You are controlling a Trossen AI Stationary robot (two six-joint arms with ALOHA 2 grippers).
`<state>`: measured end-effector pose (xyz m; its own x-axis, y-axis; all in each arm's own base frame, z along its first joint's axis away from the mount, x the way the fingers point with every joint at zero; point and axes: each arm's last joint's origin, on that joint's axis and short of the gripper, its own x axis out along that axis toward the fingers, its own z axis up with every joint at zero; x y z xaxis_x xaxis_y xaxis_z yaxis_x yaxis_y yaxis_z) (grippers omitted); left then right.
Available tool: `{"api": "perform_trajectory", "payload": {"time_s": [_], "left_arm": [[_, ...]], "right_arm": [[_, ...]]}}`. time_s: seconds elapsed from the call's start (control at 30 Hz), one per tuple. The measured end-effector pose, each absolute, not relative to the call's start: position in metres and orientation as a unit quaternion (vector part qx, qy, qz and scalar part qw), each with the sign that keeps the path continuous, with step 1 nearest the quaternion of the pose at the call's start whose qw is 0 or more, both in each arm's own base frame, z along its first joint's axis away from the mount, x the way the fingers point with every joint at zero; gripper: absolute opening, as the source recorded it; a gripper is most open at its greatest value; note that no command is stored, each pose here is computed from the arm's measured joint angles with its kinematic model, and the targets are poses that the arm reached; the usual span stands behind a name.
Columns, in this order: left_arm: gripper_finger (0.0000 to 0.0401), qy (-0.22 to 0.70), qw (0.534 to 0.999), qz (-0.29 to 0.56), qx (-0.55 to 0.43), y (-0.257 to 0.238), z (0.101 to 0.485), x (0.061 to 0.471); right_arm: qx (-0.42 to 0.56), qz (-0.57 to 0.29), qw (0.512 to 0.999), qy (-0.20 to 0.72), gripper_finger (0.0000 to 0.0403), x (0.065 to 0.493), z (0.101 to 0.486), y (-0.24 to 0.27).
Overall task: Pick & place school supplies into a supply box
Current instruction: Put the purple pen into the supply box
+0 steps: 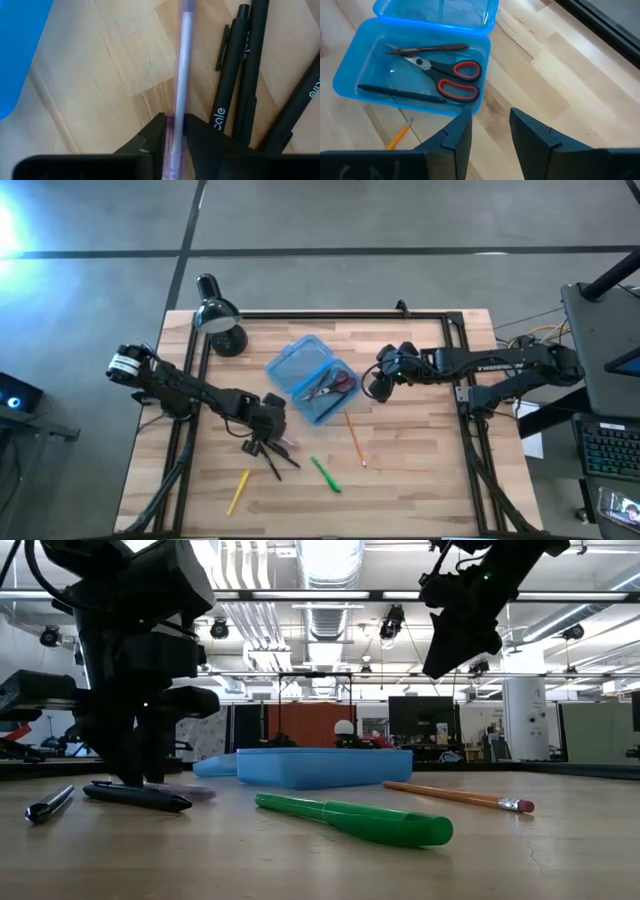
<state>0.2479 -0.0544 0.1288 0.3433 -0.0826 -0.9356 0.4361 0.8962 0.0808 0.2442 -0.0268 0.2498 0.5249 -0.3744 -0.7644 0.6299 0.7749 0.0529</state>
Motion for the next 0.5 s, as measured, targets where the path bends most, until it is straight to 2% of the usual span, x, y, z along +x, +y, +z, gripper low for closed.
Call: {"api": "perform_trajectory", "payload": {"time_s": [0.17,0.5], "left_arm": [[0.0015,0.547,0.809,-0.155,0.149,-0.055,0.130,0.249],[0.0015,0.598,0.793,-0.092,0.064,-0.052,0.156,0.252]], "right_arm": [[0.141,-0.320,0.861,0.368,0.0123,0.240,0.256,-0.025],[0.120,-0.387,0.876,0.262,0.0104,0.209,0.293,-0.025]]}}
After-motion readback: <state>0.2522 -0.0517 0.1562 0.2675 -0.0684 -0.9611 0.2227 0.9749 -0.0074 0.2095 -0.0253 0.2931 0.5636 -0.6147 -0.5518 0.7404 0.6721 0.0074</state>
